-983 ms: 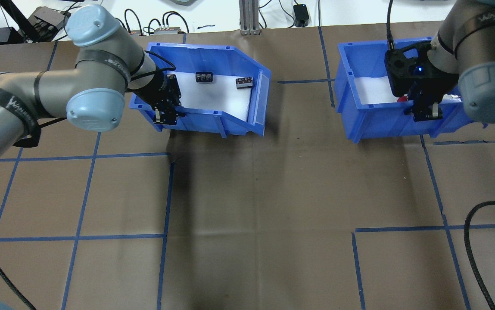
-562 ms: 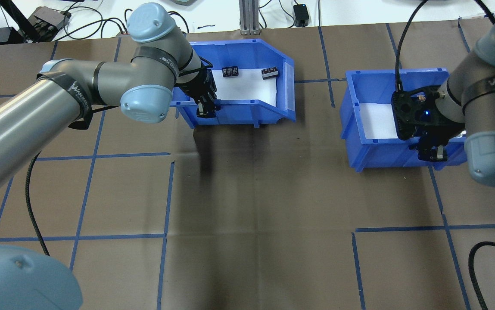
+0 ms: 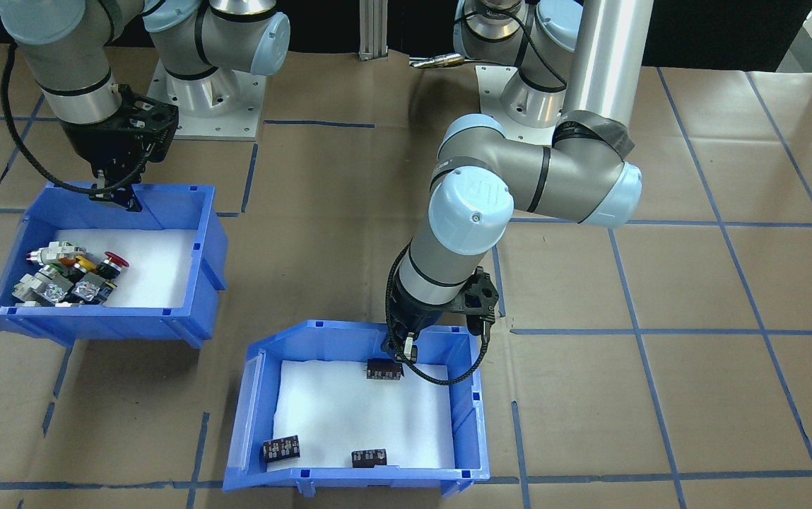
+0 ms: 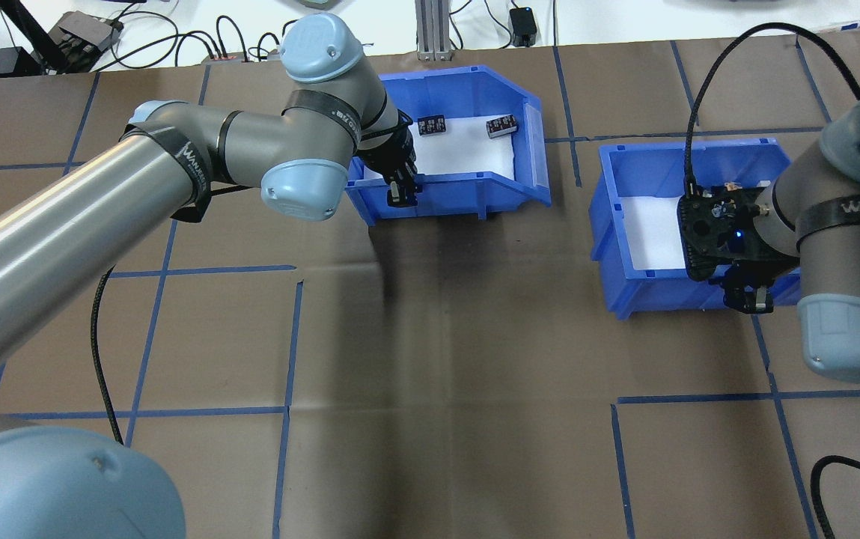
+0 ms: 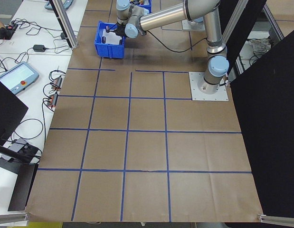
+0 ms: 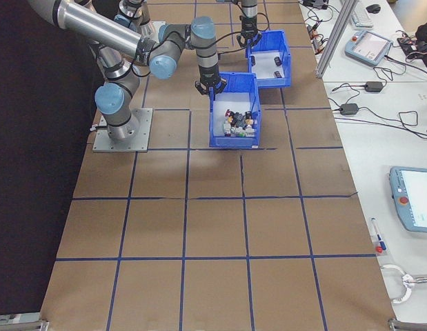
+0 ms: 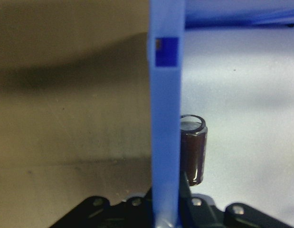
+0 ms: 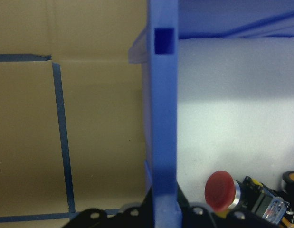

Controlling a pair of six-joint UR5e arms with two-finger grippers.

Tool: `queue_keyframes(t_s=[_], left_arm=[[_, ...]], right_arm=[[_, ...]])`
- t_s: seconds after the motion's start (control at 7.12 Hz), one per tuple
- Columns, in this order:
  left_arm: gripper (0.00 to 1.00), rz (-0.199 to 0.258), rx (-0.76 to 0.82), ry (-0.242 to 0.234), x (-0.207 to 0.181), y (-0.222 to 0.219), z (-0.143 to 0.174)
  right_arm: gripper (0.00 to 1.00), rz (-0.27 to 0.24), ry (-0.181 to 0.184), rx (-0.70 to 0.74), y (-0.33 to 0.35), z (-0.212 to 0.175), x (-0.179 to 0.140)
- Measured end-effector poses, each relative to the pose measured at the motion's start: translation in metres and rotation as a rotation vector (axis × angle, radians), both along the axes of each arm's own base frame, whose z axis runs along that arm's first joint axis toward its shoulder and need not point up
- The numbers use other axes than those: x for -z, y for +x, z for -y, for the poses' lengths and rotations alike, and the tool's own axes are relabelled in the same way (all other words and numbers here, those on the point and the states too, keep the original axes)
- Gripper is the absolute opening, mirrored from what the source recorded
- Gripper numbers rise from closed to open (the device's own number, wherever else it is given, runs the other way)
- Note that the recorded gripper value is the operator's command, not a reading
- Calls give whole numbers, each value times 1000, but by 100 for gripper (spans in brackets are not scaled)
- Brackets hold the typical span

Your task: Place battery box in front

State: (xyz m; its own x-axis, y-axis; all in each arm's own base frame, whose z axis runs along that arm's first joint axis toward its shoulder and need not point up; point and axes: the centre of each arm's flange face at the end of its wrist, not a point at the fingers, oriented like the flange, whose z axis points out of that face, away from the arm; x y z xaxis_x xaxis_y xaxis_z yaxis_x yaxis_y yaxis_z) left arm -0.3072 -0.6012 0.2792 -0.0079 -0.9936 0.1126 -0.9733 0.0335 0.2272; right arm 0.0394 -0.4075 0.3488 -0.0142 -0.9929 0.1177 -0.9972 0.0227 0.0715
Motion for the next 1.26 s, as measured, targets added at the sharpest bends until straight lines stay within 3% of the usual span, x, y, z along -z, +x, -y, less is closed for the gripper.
queue_keyframes(t_s=[0.14, 0.56, 0.84, 1.26], left_arm=[[99, 1, -1, 2, 1, -9, -1], [100, 29, 17, 22, 4, -16, -7], [100, 40, 26, 45, -23, -5, -17], [100, 78, 243, 81, -90, 69, -29]], right_arm=[[0, -2, -2, 0, 0, -1, -1], [0, -4, 0, -1, 1, -4, -3], [0, 4, 29, -5, 4, -9, 2], [0, 17, 62, -13, 16, -42, 8]])
